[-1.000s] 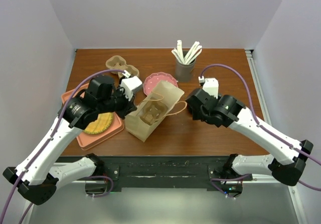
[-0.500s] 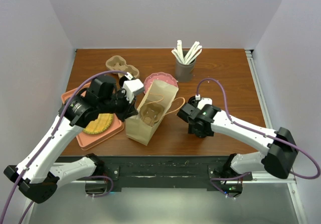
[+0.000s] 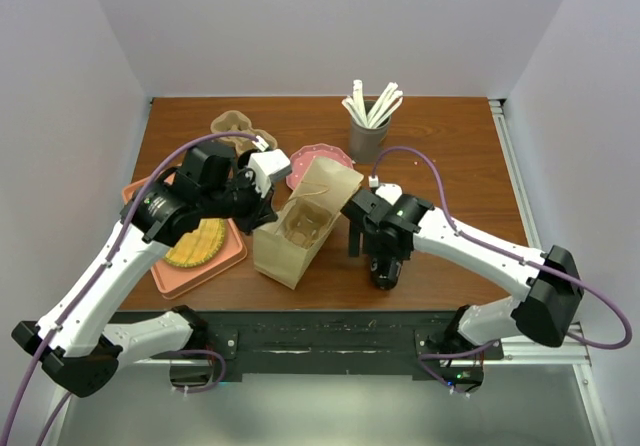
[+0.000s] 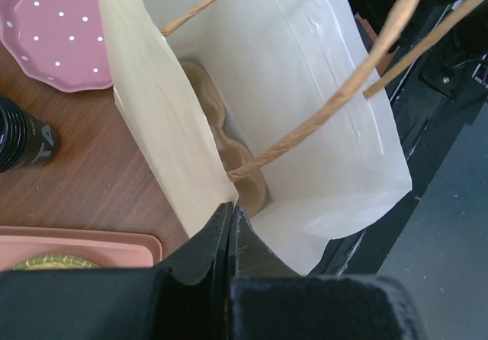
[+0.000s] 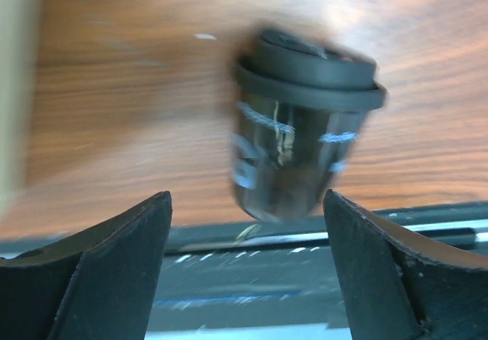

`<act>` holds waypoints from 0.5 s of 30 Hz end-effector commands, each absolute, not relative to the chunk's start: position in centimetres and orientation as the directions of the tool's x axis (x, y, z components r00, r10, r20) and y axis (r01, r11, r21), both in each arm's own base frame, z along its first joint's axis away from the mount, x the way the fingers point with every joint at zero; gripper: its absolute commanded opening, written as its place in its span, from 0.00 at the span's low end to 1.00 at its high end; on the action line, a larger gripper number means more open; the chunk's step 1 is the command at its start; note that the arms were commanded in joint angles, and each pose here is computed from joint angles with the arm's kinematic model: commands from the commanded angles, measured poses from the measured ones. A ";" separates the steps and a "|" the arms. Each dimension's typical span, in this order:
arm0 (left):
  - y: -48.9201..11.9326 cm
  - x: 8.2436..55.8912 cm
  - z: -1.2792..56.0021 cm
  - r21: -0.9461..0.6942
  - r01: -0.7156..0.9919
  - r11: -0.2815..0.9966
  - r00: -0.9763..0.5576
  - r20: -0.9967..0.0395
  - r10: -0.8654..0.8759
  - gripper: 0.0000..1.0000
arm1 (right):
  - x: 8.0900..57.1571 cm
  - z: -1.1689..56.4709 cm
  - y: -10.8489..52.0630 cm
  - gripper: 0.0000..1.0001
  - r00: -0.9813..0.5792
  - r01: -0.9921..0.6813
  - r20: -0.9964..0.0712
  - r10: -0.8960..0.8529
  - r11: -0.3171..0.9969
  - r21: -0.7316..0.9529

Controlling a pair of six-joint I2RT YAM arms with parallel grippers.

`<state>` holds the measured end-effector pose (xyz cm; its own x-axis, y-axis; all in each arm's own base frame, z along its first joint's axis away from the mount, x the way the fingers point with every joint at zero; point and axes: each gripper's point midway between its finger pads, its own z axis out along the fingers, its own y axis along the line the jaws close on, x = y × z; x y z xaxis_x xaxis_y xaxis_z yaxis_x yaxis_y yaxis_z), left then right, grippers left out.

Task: Pack the takeout coffee

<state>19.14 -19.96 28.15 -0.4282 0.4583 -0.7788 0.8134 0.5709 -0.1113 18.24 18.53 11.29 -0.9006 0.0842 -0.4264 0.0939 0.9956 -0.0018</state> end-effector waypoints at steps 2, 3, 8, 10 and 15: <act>-19.8 19.9 30.1 -0.070 0.811 0.581 -0.381 -0.816 0.434 0.00 | 18.5 15.1 20.1 0.84 -0.909 0.111 -0.397 0.124 0.992 0.057; -19.7 19.7 30.1 -0.068 0.811 0.581 -0.380 -0.816 0.435 0.00 | 18.7 15.8 19.1 0.82 -0.898 0.152 -0.410 0.157 0.987 0.043; -19.1 19.0 29.2 -0.070 0.809 0.584 -0.390 -0.807 0.443 0.00 | 20.5 19.0 18.5 0.70 -0.827 0.349 -0.405 0.390 0.921 0.174; -19.0 18.9 29.0 -0.068 0.807 0.586 -0.390 -0.807 0.444 0.00 | 20.2 18.6 17.5 0.70 -0.795 0.481 -0.327 0.510 0.860 0.172; -18.9 18.7 28.7 -0.070 0.811 0.581 -0.391 -0.803 0.449 0.00 | 18.3 15.8 17.3 0.61 -0.694 0.693 -0.137 0.707 0.707 0.139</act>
